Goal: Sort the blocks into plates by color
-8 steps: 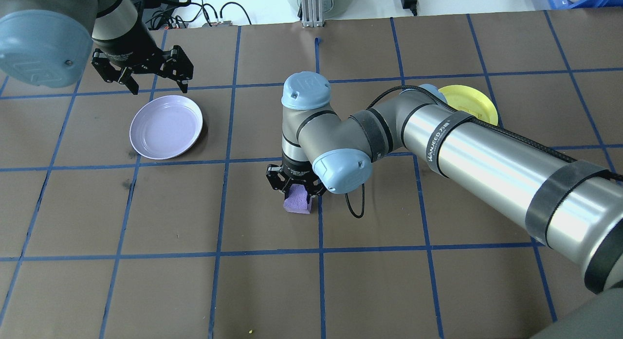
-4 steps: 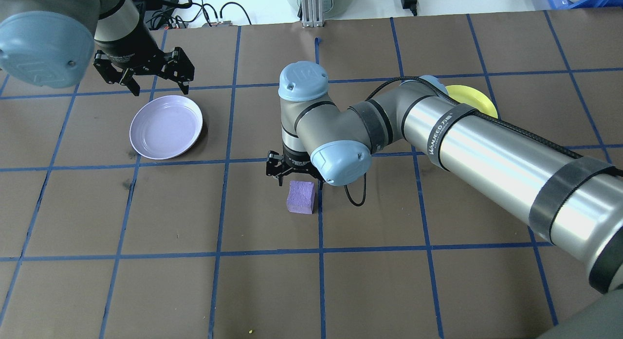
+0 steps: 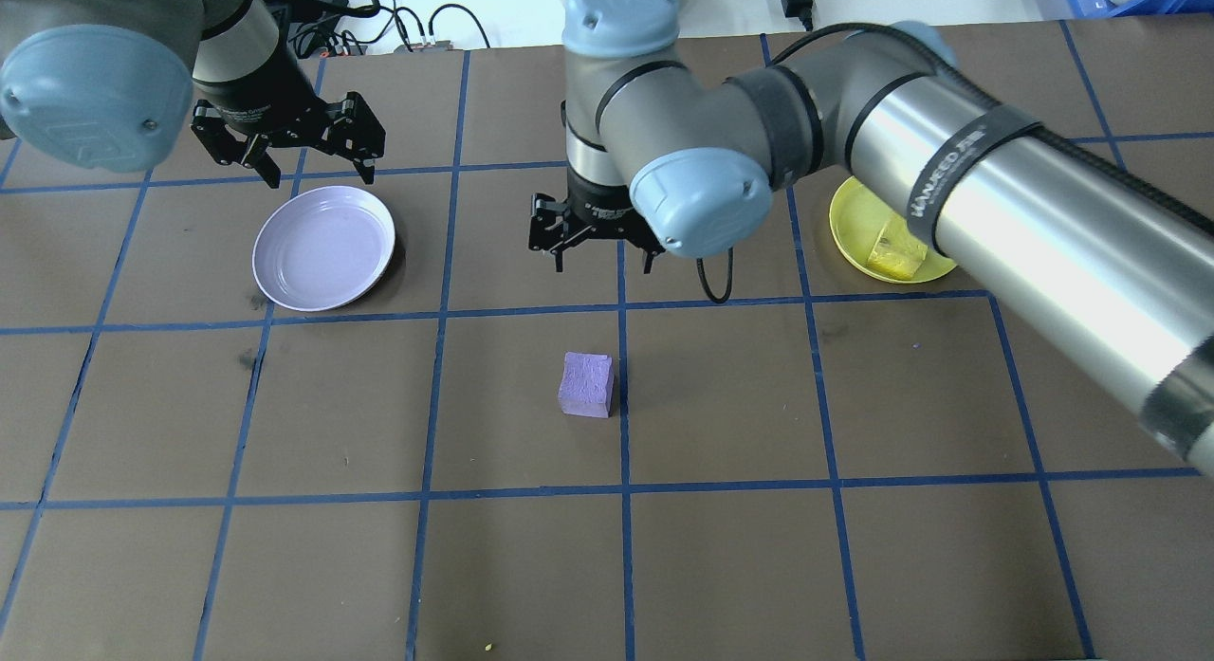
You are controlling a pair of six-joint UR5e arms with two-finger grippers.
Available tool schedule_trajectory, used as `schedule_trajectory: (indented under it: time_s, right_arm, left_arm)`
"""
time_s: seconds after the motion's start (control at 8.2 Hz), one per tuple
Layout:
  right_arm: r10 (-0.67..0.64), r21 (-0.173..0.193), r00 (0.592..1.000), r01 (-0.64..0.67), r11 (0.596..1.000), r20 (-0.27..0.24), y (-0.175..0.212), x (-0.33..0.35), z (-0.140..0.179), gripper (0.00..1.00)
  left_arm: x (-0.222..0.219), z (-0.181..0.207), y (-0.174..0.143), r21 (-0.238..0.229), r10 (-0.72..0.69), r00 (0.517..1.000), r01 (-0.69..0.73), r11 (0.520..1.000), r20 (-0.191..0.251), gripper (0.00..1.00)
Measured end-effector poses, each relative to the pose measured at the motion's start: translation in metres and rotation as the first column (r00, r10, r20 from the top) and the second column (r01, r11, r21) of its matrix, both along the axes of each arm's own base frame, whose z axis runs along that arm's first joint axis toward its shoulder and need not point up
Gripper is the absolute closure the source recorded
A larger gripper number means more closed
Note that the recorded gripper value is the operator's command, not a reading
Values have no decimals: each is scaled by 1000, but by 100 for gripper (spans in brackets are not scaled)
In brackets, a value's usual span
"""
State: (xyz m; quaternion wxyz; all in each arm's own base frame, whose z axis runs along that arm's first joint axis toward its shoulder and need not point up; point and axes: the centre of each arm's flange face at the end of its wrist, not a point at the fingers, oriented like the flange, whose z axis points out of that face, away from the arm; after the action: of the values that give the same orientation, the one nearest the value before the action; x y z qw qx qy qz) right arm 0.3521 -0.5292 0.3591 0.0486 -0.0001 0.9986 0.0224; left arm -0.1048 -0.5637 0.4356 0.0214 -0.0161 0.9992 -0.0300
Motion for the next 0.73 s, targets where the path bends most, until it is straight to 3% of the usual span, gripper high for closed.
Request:
schedule_trajectory:
  time_s: [0.37, 0.73]
  right_arm:
    - [55, -27, 998, -55, 998, -24, 7, -112, 103, 0]
    - [99, -137, 995, -103, 985, -33, 31, -201, 177, 0]
  left_arm:
    - [-37, -9, 1, 5, 2, 997, -2, 1000, -76, 0]
    - [-106, -56, 27, 94, -71, 994, 79, 992, -88, 0]
